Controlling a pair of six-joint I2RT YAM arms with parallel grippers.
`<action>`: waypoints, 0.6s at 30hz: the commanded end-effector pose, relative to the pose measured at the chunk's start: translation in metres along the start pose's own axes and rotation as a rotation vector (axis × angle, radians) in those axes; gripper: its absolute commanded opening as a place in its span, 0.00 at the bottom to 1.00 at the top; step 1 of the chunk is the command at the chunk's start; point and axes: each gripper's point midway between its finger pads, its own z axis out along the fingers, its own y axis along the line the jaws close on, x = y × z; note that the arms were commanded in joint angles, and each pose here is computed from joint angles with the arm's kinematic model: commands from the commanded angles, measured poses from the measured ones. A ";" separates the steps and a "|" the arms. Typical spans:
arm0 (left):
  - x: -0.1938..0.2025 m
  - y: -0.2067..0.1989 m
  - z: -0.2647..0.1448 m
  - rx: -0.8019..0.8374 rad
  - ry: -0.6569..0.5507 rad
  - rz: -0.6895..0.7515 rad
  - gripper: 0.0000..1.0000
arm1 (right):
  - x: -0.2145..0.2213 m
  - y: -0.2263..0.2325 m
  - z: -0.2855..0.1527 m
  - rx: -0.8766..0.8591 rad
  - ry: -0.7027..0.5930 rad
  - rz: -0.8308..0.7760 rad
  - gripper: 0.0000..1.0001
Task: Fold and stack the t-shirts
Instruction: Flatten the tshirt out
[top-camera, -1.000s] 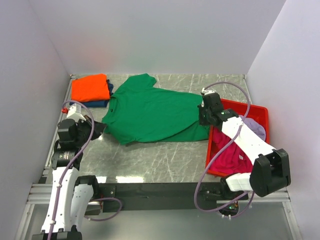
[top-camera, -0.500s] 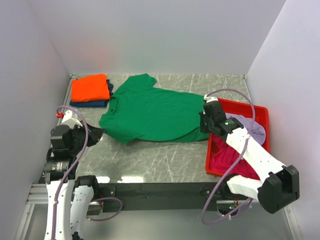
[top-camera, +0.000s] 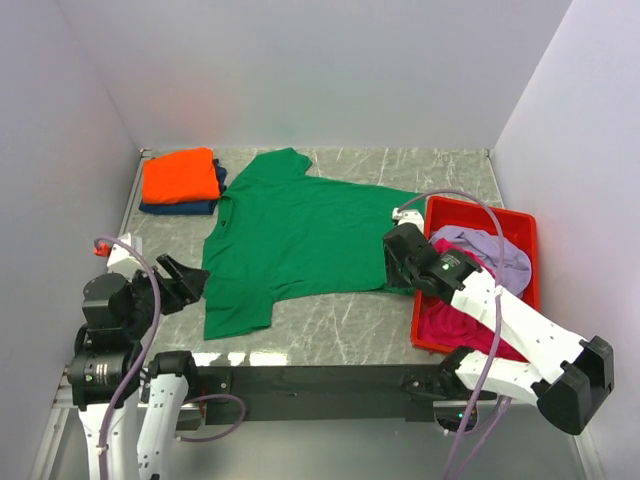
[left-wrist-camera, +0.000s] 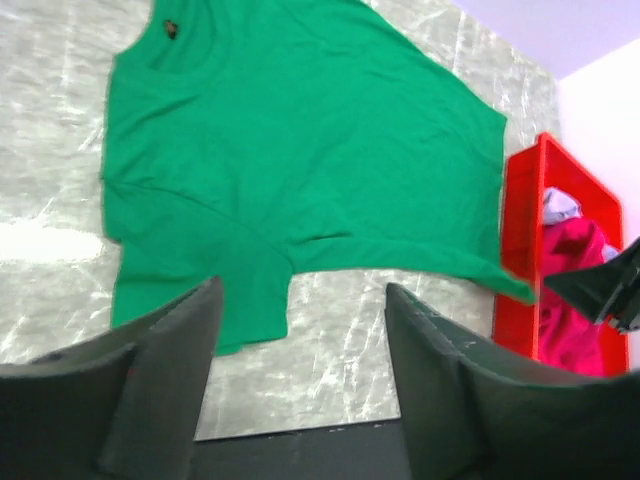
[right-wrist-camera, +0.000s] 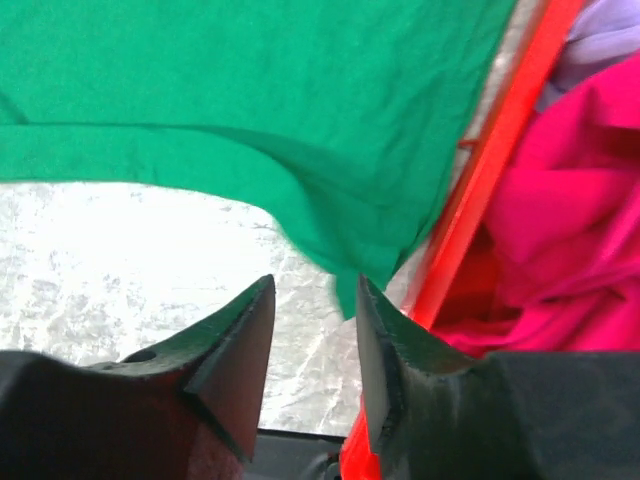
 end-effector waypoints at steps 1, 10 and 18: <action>0.004 -0.004 0.010 0.039 0.029 -0.006 0.74 | -0.026 -0.006 -0.025 0.051 -0.097 0.051 0.46; 0.002 0.005 0.052 0.053 0.009 -0.079 0.70 | -0.031 0.072 -0.006 -0.240 -0.090 -0.011 0.47; -0.016 0.019 0.061 -0.026 -0.081 -0.098 0.68 | -0.018 0.168 0.015 -0.460 -0.022 -0.116 0.47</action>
